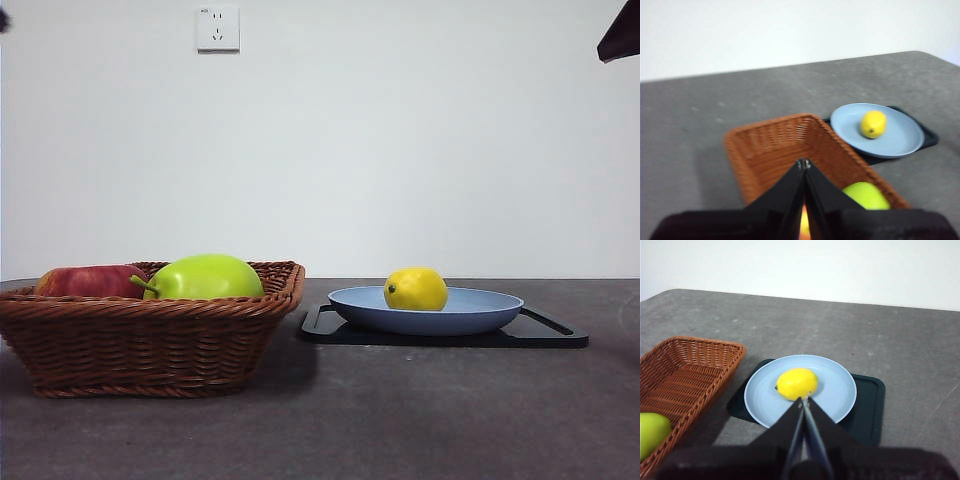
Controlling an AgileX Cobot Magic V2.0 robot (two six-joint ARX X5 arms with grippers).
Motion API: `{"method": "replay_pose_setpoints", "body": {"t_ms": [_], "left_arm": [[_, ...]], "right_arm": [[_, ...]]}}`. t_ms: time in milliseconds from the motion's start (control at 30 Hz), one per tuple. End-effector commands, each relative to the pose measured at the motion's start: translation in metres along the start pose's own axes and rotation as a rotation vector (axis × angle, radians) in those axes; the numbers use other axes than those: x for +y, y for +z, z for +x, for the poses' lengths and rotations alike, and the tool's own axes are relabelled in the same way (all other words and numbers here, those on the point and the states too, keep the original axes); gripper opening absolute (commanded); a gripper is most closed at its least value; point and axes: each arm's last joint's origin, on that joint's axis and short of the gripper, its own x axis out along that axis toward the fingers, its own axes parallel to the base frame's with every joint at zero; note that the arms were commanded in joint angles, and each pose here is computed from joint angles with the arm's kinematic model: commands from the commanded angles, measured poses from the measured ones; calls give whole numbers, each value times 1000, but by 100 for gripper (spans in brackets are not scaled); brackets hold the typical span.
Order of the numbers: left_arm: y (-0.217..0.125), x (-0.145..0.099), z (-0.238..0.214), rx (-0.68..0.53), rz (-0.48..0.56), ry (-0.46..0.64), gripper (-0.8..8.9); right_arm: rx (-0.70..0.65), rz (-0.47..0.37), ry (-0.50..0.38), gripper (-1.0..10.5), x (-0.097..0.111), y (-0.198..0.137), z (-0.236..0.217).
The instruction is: Take the lemon from the basket,put the lemon in the plate,hand out the plate
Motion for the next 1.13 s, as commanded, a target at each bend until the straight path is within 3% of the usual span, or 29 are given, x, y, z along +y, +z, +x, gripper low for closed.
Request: {"method": "replay_pose_setpoints", "body": {"t_ms": [33, 200, 333, 700, 1133], "left_arm": [[0, 6, -16, -80, 133, 65, 8], [-18, 21, -26, -156, 99, 301, 8], [-44, 31, -20, -175, 76, 410, 8], [-113, 48, 7, -32, -21, 482, 8], [-120, 49, 9, -15, -54, 486, 8]], "right_arm": [[-19, 19, 2, 3, 1, 4, -1], [-19, 19, 3, 3, 1, 4, -1], [-19, 19, 3, 3, 1, 4, -1], [-19, 19, 0, 3, 1, 4, -1], [-19, 19, 2, 3, 1, 4, -1]]}}
